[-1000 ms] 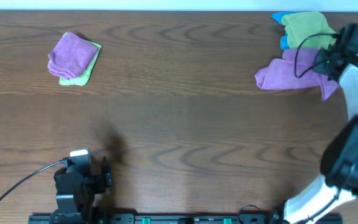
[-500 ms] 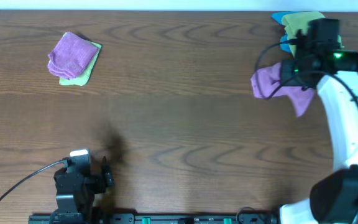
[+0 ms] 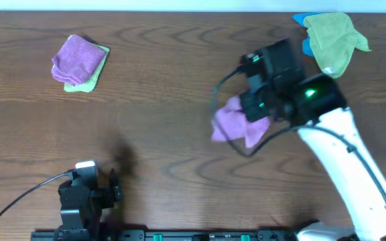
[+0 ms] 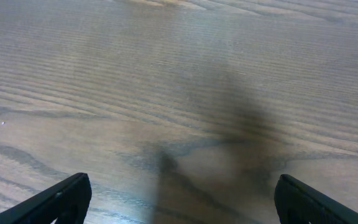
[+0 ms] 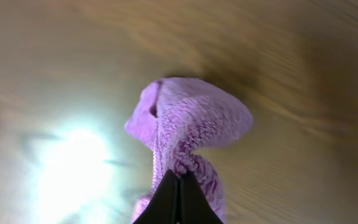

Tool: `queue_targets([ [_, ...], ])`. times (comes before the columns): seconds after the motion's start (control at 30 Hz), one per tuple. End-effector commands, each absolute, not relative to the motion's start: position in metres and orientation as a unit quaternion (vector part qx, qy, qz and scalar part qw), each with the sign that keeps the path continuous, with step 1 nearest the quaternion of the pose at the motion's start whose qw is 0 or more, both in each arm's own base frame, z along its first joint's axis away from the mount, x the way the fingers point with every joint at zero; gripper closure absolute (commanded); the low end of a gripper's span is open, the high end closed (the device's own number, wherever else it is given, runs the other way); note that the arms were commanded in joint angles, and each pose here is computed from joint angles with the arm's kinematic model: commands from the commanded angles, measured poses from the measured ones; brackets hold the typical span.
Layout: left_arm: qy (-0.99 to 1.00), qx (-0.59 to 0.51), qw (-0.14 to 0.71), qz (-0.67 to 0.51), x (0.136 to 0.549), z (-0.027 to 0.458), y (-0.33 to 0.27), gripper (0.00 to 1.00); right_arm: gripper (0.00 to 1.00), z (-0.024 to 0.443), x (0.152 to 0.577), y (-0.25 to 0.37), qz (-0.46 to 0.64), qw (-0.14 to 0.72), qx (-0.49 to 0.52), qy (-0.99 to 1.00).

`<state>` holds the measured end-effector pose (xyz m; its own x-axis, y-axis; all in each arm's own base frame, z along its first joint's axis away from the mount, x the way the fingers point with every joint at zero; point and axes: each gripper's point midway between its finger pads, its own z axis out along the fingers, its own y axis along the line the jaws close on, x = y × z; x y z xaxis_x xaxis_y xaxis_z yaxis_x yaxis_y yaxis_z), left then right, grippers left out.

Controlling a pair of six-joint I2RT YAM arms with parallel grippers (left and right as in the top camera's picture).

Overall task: Fold the cloth
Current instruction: 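Lift the purple cloth with the right gripper and carry it to center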

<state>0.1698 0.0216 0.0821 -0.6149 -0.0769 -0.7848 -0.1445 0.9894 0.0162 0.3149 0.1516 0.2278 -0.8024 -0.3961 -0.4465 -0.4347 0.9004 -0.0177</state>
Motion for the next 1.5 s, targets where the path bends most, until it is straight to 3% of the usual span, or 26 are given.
queue_targets([
  [0.0, 0.912, -0.073, 0.4, 0.043, 0.161, 0.059, 0.024, 0.05, 0.99, 0.239, 0.292, 0.187, 0.089, 0.229, -0.249, 0.937],
  [0.4, 0.907, -0.091, 0.402, 0.087, 0.16, 0.061, 0.04, 0.05, 0.99, 0.247, 0.214, 0.273, 0.167, 0.203, -0.377, 0.888],
  [0.63, 0.907, -0.09, 0.402, 0.086, 0.16, 0.061, 0.04, 0.05, 0.99, 0.262, 0.213, 0.278, 0.178, 0.234, -0.382, 0.876],
  [0.9, 0.909, -0.085, 0.403, 0.072, 0.161, 0.061, 0.035, 0.05, 0.99, 0.265, 0.271, 0.262, 0.087, 0.314, -0.346, 0.88],
  [1.1, 0.911, -0.077, 0.403, 0.049, 0.162, 0.06, 0.026, 0.05, 0.99, 0.218, 0.376, 0.245, 0.023, 0.341, -0.296, 0.892],
  [1.13, 0.911, -0.076, 0.402, 0.045, 0.162, 0.059, 0.025, 0.05, 0.92, 0.209, 0.404, 0.235, 0.0, 0.358, -0.27, 0.894],
  [1.17, 0.911, -0.075, 0.402, 0.042, 0.162, 0.059, 0.024, 0.05, 0.77, 0.204, 0.428, 0.227, -0.015, 0.377, -0.247, 0.893],
  [1.2, 0.911, -0.077, 0.402, 0.04, 0.162, 0.059, 0.024, 0.05, 0.45, 0.201, 0.45, 0.22, -0.023, 0.396, -0.226, 0.89],
  [1.27, 0.911, -0.076, 0.403, 0.038, 0.162, 0.059, 0.023, 0.05, 0.25, 0.202, 0.473, 0.211, -0.021, 0.411, -0.201, 0.889],
  [1.3, 0.911, -0.076, 0.403, 0.037, 0.162, 0.059, 0.023, 0.05, 0.1, 0.207, 0.477, 0.207, -0.019, 0.412, -0.19, 0.891],
  [1.33, 0.912, -0.075, 0.403, 0.035, 0.162, 0.059, 0.022, 0.05, 0.04, 0.212, 0.478, 0.204, -0.021, 0.412, -0.188, 0.891],
  [1.47, 0.913, -0.065, 0.404, 0.011, 0.164, 0.059, 0.013, 0.05, 0.02, 0.242, 0.466, 0.199, -0.019, 0.416, -0.188, 0.89],
])
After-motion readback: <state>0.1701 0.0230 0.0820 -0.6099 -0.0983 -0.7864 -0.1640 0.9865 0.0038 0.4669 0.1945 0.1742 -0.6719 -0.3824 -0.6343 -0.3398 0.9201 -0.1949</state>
